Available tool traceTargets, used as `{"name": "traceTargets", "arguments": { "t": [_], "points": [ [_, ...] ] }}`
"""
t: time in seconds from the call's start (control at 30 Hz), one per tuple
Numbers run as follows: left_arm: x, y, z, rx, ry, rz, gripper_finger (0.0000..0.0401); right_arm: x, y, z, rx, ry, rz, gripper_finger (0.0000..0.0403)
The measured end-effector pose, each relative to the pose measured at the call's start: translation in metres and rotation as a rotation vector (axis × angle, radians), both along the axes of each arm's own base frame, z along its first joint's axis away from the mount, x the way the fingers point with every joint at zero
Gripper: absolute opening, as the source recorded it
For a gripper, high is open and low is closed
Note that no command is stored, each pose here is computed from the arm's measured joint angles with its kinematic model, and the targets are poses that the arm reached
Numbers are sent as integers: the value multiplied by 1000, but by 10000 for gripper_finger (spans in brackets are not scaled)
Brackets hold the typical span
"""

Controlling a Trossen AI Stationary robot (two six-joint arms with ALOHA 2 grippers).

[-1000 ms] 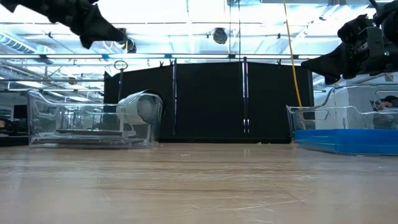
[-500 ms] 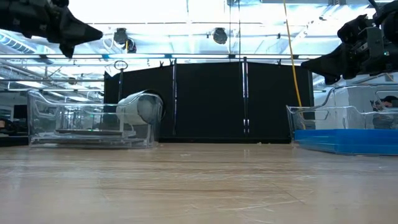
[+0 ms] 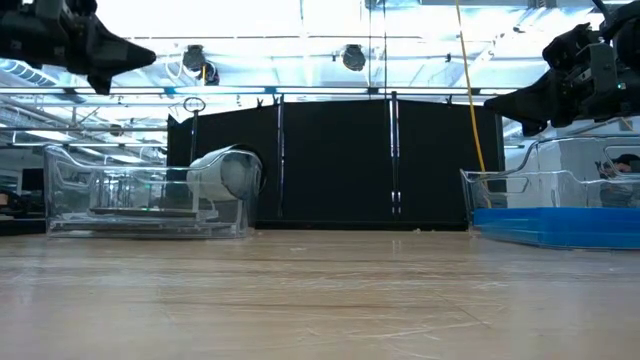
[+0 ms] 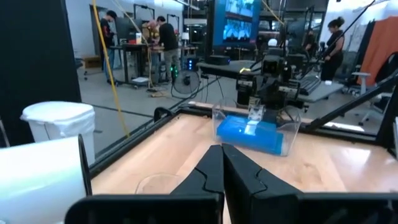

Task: Pick & place jewel cases by type
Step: Return to Home Position

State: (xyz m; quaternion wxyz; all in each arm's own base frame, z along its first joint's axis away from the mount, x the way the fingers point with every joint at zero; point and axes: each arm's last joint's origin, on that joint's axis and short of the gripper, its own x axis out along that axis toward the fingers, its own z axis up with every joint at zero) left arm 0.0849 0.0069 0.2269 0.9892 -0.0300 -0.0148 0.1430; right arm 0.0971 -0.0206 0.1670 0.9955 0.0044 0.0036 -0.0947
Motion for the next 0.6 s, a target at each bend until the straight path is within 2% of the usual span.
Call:
{"name": "traceTargets", "arguments": {
  "t": [0.6],
  "points": [
    [12, -1, -38, 2, 49, -21, 3, 0, 0, 0, 0, 0, 0, 0]
  ]
}}
